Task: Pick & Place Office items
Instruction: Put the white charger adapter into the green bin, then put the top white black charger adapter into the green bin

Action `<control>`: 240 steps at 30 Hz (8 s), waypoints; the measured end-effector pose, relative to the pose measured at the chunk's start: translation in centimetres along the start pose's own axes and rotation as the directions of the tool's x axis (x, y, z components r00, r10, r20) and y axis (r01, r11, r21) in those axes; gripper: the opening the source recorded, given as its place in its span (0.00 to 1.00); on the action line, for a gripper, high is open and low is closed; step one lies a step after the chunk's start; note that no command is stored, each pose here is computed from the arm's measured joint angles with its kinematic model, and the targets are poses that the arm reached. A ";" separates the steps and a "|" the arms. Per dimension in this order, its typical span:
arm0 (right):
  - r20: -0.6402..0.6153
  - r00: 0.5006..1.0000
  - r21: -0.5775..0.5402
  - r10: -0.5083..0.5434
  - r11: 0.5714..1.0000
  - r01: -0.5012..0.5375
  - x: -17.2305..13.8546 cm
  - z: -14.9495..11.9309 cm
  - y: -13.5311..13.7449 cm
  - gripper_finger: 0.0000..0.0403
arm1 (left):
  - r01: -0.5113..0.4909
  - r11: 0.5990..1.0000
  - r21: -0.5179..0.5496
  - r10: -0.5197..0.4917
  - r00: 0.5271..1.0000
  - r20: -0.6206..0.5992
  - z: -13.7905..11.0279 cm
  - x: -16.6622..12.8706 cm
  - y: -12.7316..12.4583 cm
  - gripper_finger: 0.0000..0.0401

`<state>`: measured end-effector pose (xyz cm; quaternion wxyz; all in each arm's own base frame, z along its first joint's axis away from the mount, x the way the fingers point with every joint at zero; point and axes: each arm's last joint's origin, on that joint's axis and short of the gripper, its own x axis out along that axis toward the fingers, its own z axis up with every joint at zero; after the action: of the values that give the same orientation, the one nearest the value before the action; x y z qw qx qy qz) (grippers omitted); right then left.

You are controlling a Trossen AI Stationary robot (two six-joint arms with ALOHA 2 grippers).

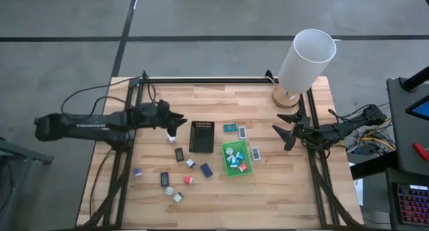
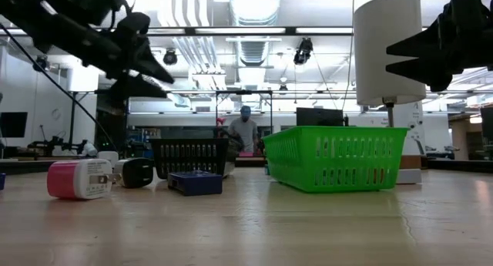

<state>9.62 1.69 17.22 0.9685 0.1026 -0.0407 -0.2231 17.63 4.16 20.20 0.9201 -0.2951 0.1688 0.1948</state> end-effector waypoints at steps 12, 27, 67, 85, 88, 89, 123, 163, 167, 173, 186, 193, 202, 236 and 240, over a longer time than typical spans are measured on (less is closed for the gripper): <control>0.000 1.000 0.000 -0.001 1.000 0.001 0.0 0.0 0.0 0.75 | -0.435 0.742 -0.510 0.402 0.898 -0.181 0.5 -3.6 -4.0 0.47; 0.000 1.000 0.000 -0.002 1.000 0.002 0.0 0.0 0.0 0.72 | -0.744 0.328 -0.582 0.581 0.645 -0.497 -0.7 -0.3 -6.4 0.47; 0.001 1.000 0.001 -0.001 1.000 0.001 0.0 0.0 0.0 0.76 | -0.835 0.120 -0.537 0.649 0.475 -0.594 -6.3 5.7 -1.5 0.41; 0.001 1.000 0.001 -0.001 1.000 0.001 0.0 0.0 0.0 0.73 | -0.828 0.166 -0.536 0.641 0.504 -0.579 -6.3 5.9 -1.4 0.32; 0.001 1.000 0.001 -0.001 1.000 0.001 0.0 0.0 0.0 0.73 | -0.825 0.182 -0.535 0.639 0.512 -0.573 -6.1 5.8 -1.6 0.30; 0.001 1.000 0.001 -0.001 1.000 0.001 0.0 0.0 0.0 0.74 | -0.822 0.194 -0.535 0.639 0.520 -0.568 -6.0 5.8 -1.7 0.30; 0.000 1.000 0.000 -0.002 1.000 0.002 0.0 0.0 0.0 0.76 | -0.226 0.970 0.089 0.223 0.974 0.035 1.5 5.2 -8.4 0.31; 0.000 1.000 0.000 -0.002 1.000 0.002 0.0 0.0 0.0 0.74 | 0.422 0.694 0.583 -0.407 0.898 -0.166 -4.3 18.7 -11.9 0.32; 0.001 1.000 0.001 -0.002 1.000 0.002 0.0 0.0 0.0 0.73 | 0.425 0.699 0.575 -0.394 0.900 -0.186 -5.0 19.6 -11.7 0.34; 0.000 1.000 0.000 -0.001 1.000 0.001 0.0 0.0 0.0 0.75 | 0.425 0.711 0.560 -0.387 0.901 -0.194 -5.3 19.9 -11.5 0.40; 0.000 1.000 0.000 -0.002 1.000 0.002 0.0 0.0 0.0 0.75 | 0.416 0.724 0.550 -0.382 0.906 -0.183 -4.9 19.8 -11.5 0.55; 0.000 1.000 0.000 -0.002 1.000 0.002 0.0 0.0 0.0 0.73 | 0.372 0.741 0.559 -0.354 0.924 -0.146 -2.6 17.9 -12.4 0.54; 0.000 1.000 0.000 -0.001 1.000 0.001 0.0 0.0 0.0 0.76 | 0.242 0.808 0.538 -0.186 0.970 -0.157 -0.3 13.4 -13.1 0.54; 0.000 1.000 0.000 -0.002 1.000 0.002 0.0 0.0 0.0 0.76 | 0.137 0.836 0.531 0.131 0.891 -0.436 -7.5 2.1 -11.4 0.54; 0.001 1.000 0.000 -0.002 1.000 0.002 0.0 0.0 0.0 0.75 | 0.176 0.756 0.631 0.162 0.883 -0.440 -7.7 1.9 -11.1 0.54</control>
<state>9.61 1.68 17.22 0.9683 0.1027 -0.0410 -0.2240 22.91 -8.37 18.76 0.8959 0.0066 0.4421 0.0425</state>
